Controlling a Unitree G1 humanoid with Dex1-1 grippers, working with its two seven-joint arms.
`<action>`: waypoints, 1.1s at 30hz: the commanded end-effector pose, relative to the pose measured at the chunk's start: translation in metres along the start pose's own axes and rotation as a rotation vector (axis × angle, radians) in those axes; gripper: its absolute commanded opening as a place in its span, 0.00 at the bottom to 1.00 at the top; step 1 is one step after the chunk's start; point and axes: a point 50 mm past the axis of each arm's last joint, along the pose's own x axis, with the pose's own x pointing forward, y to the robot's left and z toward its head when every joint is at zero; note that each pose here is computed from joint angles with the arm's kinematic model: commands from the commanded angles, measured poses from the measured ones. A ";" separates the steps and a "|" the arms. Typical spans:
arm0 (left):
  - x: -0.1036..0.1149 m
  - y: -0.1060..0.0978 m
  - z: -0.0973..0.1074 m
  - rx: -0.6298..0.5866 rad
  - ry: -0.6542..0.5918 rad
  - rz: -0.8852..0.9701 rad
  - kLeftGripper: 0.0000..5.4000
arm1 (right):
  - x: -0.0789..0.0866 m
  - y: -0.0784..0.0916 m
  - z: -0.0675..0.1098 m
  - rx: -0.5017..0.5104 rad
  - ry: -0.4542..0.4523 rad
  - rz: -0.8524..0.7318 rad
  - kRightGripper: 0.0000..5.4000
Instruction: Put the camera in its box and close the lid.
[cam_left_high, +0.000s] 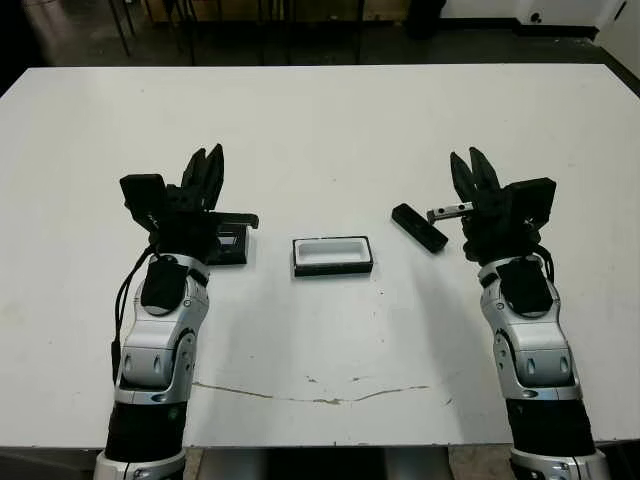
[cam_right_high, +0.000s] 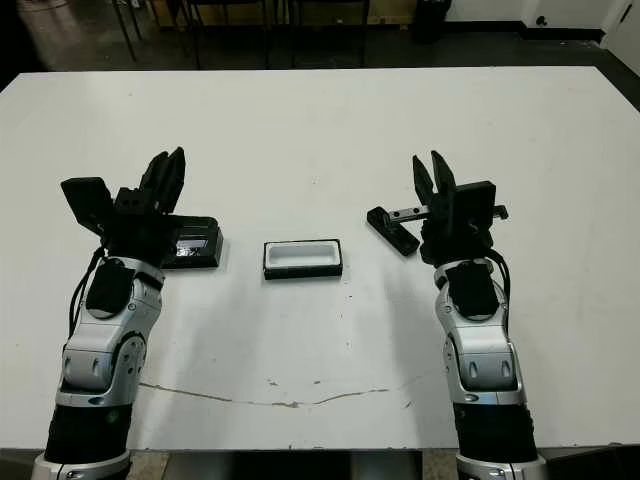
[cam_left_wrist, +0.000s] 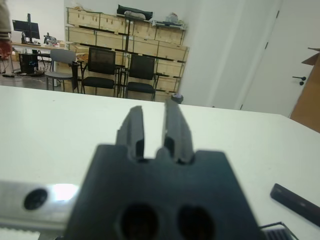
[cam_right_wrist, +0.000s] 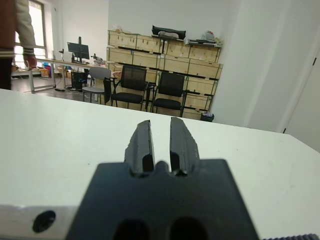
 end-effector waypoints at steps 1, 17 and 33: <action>-0.002 0.001 -0.004 -0.009 0.029 -0.001 0.00 | -0.003 0.000 -0.004 -0.001 0.019 -0.005 0.00; -0.005 -0.002 -0.003 -0.019 0.036 -0.012 0.00 | 0.006 -0.023 0.005 -0.086 0.051 0.108 0.00; -0.006 -0.004 -0.004 -0.024 0.036 -0.016 0.00 | 0.021 -0.057 -0.015 -0.126 0.369 0.396 0.52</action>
